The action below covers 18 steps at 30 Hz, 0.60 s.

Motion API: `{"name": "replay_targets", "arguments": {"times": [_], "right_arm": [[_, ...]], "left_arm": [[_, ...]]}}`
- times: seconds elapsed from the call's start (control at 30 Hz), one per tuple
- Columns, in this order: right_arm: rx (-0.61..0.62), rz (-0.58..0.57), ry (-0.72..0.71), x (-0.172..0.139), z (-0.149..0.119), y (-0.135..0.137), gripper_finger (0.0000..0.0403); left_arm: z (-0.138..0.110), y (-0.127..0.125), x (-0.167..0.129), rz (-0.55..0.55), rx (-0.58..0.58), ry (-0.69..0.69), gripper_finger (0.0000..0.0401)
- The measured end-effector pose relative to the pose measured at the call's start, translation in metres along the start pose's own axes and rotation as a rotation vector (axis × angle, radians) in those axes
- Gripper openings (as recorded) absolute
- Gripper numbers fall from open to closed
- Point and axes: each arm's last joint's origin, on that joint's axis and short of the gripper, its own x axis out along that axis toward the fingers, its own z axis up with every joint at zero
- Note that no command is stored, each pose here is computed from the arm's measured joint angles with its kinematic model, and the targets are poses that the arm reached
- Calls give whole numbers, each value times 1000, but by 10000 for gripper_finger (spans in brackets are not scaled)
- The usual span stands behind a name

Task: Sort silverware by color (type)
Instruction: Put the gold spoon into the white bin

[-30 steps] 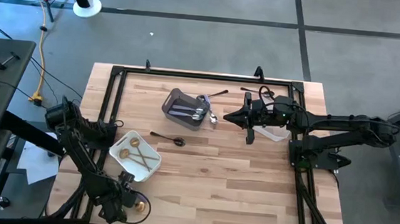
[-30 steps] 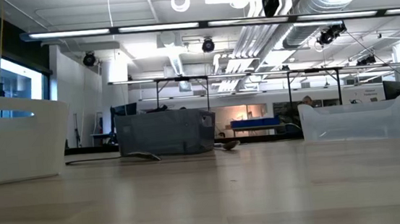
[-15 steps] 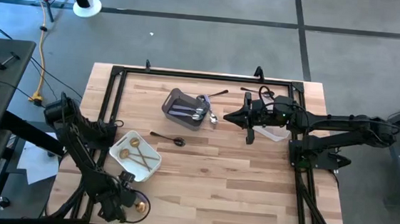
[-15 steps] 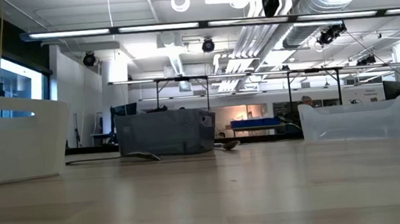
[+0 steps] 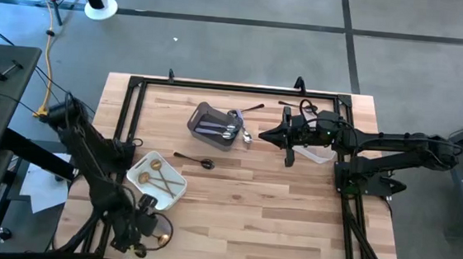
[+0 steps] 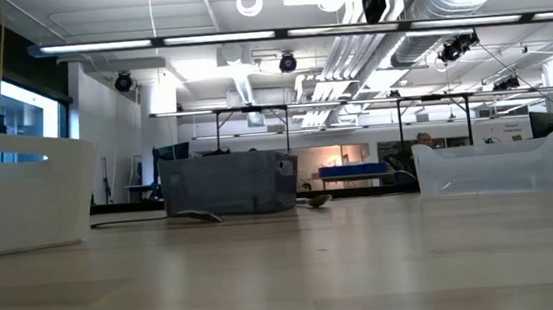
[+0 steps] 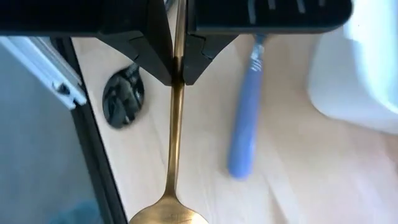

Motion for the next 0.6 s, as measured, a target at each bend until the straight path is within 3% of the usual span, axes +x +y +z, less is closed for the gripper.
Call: {"name": "replay_targets", "arguments": {"times": [0.33, 0.6], "right_arm": [[0, 1, 0, 0, 0, 0, 0], [0, 1, 0, 0, 0, 0, 0]], "left_arm": [[33, 54, -50, 22, 13, -218, 10], [64, 105, -98, 208, 18, -393, 9]]}}
